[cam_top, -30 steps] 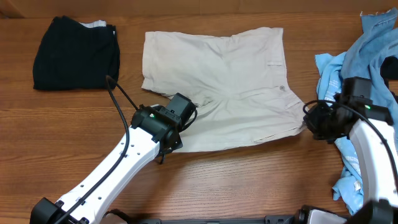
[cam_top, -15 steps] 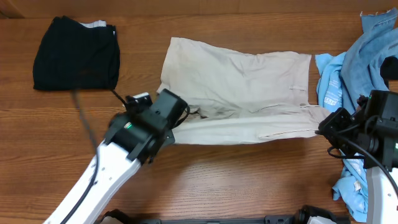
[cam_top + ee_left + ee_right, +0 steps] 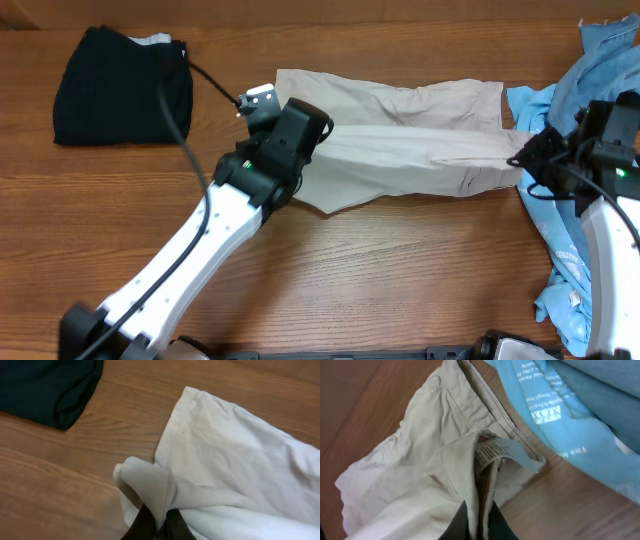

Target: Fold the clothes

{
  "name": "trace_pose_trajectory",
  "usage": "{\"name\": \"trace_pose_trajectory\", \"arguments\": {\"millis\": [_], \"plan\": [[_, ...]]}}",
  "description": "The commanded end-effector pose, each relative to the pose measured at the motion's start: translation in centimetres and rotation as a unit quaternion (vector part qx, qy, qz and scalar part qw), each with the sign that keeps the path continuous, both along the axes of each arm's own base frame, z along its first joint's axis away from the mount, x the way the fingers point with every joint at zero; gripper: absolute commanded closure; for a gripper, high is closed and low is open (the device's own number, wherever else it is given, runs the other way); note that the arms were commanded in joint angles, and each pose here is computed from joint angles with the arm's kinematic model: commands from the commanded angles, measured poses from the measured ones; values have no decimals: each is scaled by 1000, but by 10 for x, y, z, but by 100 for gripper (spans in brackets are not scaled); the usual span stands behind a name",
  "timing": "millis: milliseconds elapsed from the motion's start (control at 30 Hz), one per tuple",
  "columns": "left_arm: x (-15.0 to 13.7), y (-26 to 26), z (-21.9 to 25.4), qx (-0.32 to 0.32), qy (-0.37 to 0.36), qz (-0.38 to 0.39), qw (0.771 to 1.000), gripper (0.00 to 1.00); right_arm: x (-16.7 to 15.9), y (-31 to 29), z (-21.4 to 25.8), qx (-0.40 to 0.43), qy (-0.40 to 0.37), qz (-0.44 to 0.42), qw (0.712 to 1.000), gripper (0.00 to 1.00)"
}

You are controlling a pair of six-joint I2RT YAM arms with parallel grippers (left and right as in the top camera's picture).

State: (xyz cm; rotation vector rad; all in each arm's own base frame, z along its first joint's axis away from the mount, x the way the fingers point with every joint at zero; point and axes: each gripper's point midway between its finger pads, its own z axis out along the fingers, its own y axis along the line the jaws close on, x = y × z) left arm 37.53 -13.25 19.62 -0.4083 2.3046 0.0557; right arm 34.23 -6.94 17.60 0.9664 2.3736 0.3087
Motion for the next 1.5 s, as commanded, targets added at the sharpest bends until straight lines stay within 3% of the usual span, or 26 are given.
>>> {"name": "trace_pose_trajectory", "arguments": {"millis": [0,200,333,600,633,667,700,733,767,800,833,1000,1133,1267,1333,1400,1467], "plan": [[31,26,-10,46,-17,36,998,96,24,-21,3,-34,-22,-8,999,95],[76,27,-12,23,-70,40,996,96,59,-26,-11,-35,-51,-1,998,95],[105,8,-8,-7,-115,3,993,94,85,-18,-22,-40,-70,16,997,95],[131,-8,-28,-22,-143,-9,989,87,126,-5,-48,-51,-97,38,993,95],[133,-8,-30,-22,-144,-8,989,83,129,-6,-53,-51,-97,37,993,94],[134,-9,-33,-22,-143,-8,989,71,132,-7,-56,-52,-99,36,993,90],[136,-9,-34,-19,-145,-10,989,50,135,-8,-57,-54,-105,36,992,82],[137,-9,-34,-15,-148,-12,989,12,139,-9,-57,-56,-111,35,992,69],[140,-10,-33,-6,-152,-20,988,0,144,-10,-55,-59,-122,35,990,34],[141,-10,-30,3,-155,-28,987,0,147,-11,-52,-61,-130,34,989,2],[142,-10,-29,11,-157,-34,987,0,149,-11,-49,-63,-137,34,988,0],[141,-27,-22,30,-123,-116,985,0,149,-6,-29,-56,-149,46,986,0],[121,-49,-19,5,-39,-192,981,0,135,25,-6,-38,-132,134,981,0],[109,-43,10,10,3,-194,981,0,120,62,-4,-39,-102,211,971,1],[106,-31,31,0,16,-178,984,0,110,86,-11,-33,-86,259,962,18],[106,-12,48,-10,18,-151,988,0,105,100,-15,-36,-76,283,956,59],[107,10,57,-13,19,-127,992,0,102,113,-20,-37,-68,298,952,83]]}}
